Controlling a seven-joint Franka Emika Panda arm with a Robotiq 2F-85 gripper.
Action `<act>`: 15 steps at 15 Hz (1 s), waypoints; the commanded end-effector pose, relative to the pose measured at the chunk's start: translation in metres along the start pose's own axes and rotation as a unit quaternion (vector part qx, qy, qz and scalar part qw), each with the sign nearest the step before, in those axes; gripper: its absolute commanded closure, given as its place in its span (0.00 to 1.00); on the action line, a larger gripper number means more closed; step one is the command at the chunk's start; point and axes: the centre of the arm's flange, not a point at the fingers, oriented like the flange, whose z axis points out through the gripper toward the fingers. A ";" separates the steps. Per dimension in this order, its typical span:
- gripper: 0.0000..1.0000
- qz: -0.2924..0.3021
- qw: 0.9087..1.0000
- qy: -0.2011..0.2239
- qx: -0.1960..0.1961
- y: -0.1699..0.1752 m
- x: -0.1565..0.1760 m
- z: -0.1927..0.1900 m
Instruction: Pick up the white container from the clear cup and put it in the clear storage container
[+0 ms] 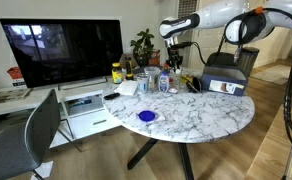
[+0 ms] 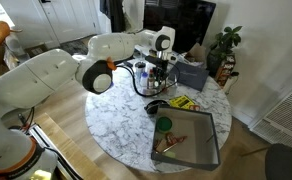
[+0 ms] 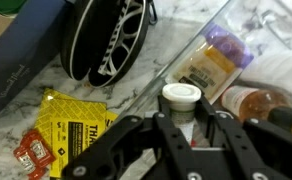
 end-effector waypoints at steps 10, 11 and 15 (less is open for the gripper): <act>0.92 0.196 0.977 0.080 0.023 0.011 0.072 0.028; 0.92 0.200 0.977 0.075 0.024 0.012 0.072 0.029; 0.36 0.195 0.978 0.067 0.034 0.009 0.070 0.020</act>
